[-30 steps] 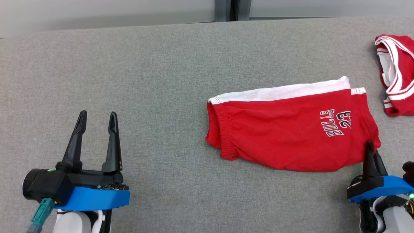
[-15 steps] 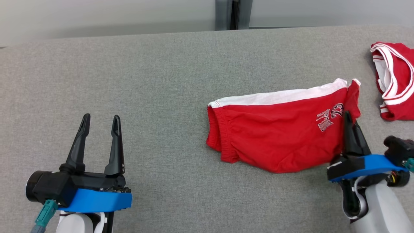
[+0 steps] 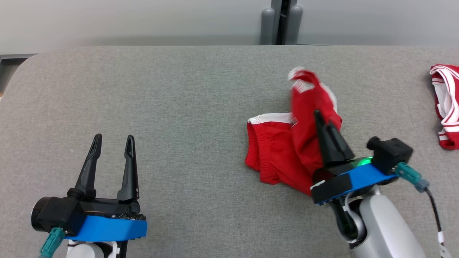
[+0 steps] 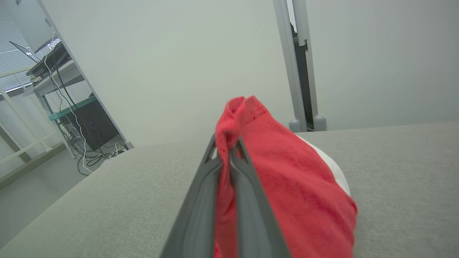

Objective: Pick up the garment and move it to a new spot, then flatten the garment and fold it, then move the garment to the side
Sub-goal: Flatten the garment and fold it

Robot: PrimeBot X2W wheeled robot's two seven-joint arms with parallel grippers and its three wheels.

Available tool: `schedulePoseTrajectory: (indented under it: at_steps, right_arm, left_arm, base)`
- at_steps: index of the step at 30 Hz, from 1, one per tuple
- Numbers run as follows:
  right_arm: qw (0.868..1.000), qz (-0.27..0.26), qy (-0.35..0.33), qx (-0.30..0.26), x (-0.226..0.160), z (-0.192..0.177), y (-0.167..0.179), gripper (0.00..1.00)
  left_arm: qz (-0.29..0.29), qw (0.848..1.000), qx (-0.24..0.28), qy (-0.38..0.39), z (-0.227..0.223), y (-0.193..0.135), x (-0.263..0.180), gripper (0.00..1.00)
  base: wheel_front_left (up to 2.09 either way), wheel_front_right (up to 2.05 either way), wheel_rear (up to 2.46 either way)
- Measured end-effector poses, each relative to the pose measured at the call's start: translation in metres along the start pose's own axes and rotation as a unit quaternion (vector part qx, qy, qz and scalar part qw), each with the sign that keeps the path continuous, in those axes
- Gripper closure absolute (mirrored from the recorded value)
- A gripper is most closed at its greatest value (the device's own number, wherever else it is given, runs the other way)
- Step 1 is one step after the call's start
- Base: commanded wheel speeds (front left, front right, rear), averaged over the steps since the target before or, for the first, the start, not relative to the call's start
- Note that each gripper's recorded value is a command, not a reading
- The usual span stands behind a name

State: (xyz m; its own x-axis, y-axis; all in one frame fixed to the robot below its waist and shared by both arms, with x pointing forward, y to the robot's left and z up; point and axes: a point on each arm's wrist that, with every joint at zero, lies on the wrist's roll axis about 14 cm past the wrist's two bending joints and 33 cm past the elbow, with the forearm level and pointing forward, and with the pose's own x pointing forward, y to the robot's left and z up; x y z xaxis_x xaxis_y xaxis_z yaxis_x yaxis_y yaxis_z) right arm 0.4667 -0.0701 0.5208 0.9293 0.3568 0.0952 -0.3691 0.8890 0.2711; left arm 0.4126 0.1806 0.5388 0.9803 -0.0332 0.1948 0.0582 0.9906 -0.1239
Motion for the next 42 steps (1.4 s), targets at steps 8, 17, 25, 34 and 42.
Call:
schedulePoseTrajectory:
  at_steps: [8,17,25,34,42]
  right_arm:
    - [0.995,0.093,0.034,0.018,0.003,-0.022,0.067,1.00]
    - [0.990,0.098,0.095,0.033,-0.010,-0.068,0.074,1.00]
    - [0.990,0.071,0.123,0.010,-0.016,-0.094,0.052,0.00]
    - [0.996,0.055,0.064,-0.038,-0.011,-0.056,0.028,0.00]
    - [0.994,-0.023,-0.031,-0.098,-0.034,0.013,-0.025,0.00]
  left_arm:
    - [0.022,1.000,0.001,-0.001,0.003,0.012,-0.009,0.00]
    - [0.038,0.999,0.000,0.001,0.003,0.020,-0.013,0.00]
    - [0.038,0.999,-0.001,0.004,0.001,0.020,-0.012,0.00]
    - [0.028,1.000,-0.007,0.006,-0.002,0.012,-0.007,0.00]
    - [0.004,1.000,-0.009,0.004,-0.003,-0.004,-0.002,0.00]
  base:
    - [0.00,0.00,0.00]
    - [0.00,0.00,0.00]
    - [0.00,0.00,0.00]
    - [0.00,0.00,0.00]
    - [0.00,0.00,0.00]
